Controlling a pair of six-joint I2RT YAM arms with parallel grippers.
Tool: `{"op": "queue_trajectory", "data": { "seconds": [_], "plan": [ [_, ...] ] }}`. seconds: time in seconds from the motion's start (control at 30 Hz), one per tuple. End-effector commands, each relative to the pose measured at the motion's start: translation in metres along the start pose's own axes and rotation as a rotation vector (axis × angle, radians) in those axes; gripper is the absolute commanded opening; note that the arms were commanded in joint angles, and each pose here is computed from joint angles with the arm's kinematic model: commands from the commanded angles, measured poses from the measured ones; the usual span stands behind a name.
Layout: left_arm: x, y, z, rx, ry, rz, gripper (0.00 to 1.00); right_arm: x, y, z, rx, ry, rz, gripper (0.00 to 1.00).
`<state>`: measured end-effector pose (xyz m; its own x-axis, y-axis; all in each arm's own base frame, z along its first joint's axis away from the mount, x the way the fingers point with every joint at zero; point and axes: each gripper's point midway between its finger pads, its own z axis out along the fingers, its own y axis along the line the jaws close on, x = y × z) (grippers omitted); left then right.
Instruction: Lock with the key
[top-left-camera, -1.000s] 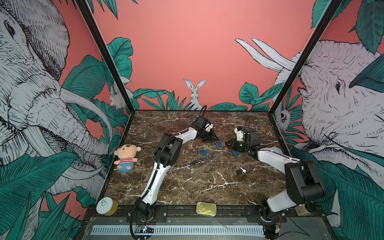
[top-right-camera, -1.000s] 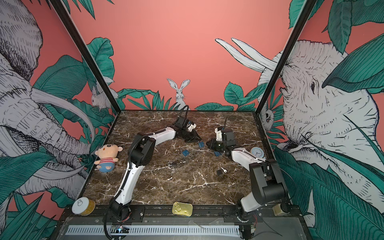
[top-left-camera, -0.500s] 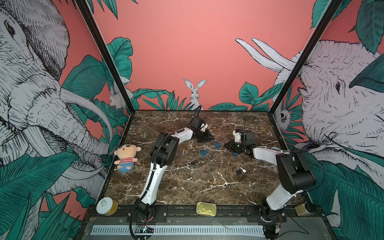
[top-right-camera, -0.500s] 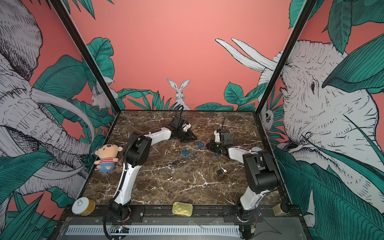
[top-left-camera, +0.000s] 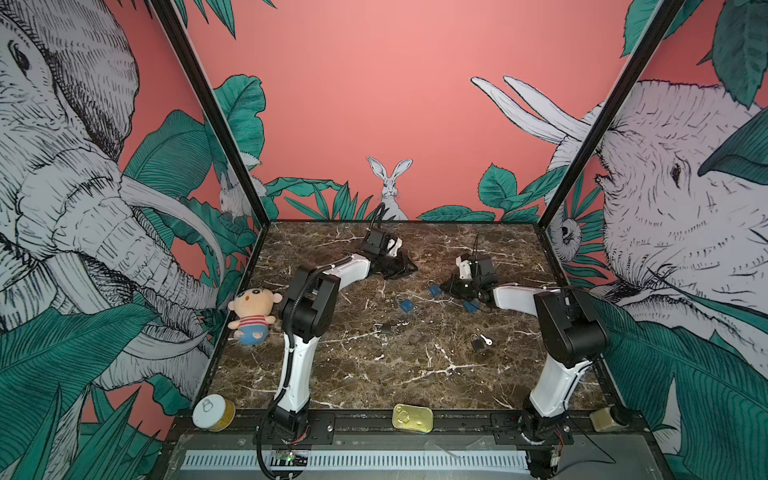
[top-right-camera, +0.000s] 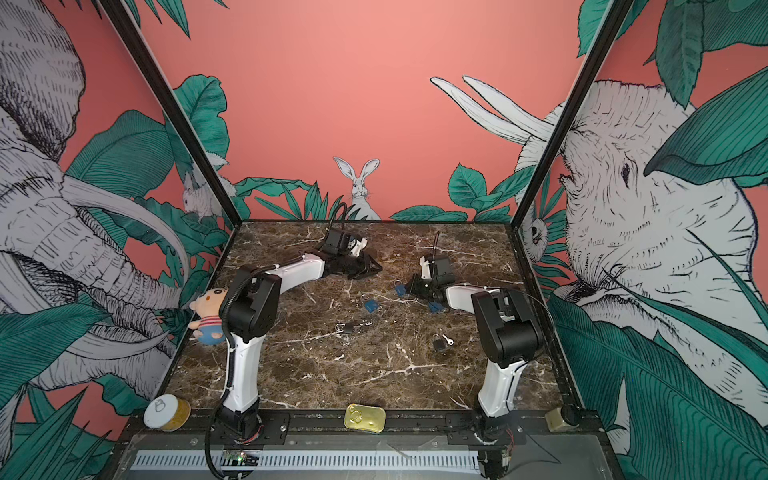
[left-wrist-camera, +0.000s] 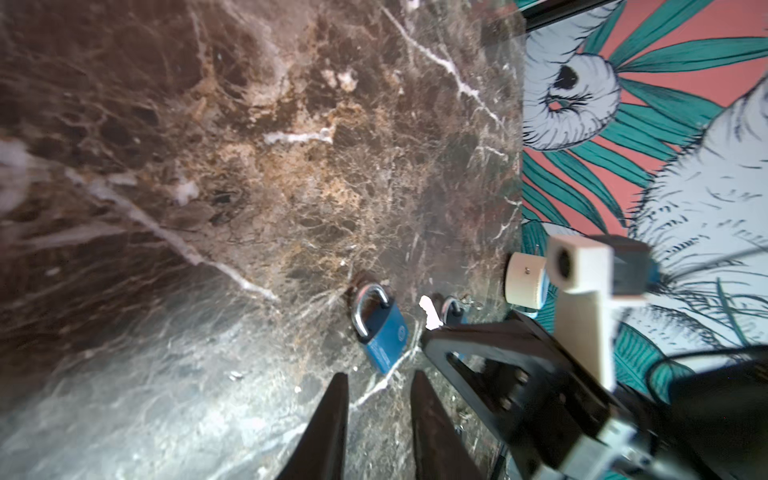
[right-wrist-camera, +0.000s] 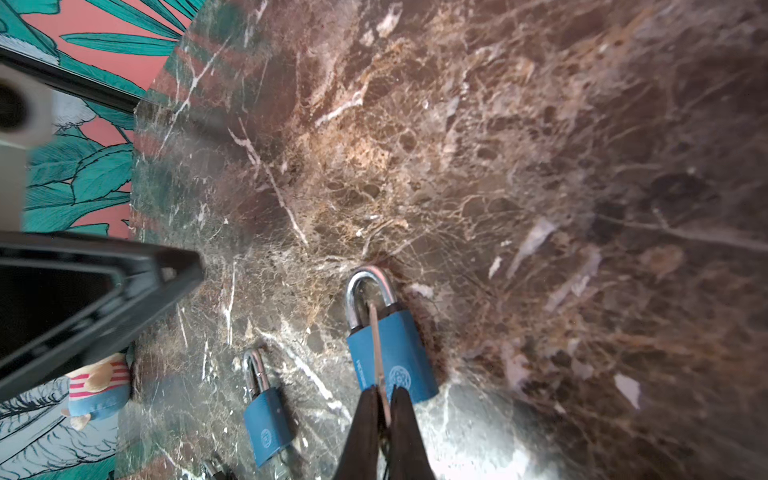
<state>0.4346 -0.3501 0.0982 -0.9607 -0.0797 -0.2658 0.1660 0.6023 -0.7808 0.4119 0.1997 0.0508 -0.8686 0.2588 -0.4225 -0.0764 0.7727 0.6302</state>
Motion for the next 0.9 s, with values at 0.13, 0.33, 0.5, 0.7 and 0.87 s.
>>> {"op": "queue_trajectory", "data": {
  "seconds": [0.13,0.33,0.5,0.7,0.87],
  "plan": [
    [-0.011,-0.038,-0.030,0.083,-0.064,0.046,0.29,-0.013,0.007,0.007,-0.010,-0.035,-0.003,0.07],
    [-0.013,-0.038,-0.032,0.102,-0.071,0.034,0.30,-0.013,0.006,0.007,-0.006,-0.035,-0.003,0.15],
    [-0.013,-0.035,-0.032,0.115,-0.073,0.020,0.30,-0.012,0.004,0.008,0.005,-0.030,0.001,0.18],
    [-0.012,-0.033,-0.035,0.116,-0.078,0.018,0.30,-0.012,0.005,0.004,0.013,-0.031,-0.006,0.21],
    [-0.012,-0.032,-0.037,0.116,-0.082,0.015,0.30,-0.011,0.006,0.000,0.017,-0.031,-0.013,0.23]
  ]
}}
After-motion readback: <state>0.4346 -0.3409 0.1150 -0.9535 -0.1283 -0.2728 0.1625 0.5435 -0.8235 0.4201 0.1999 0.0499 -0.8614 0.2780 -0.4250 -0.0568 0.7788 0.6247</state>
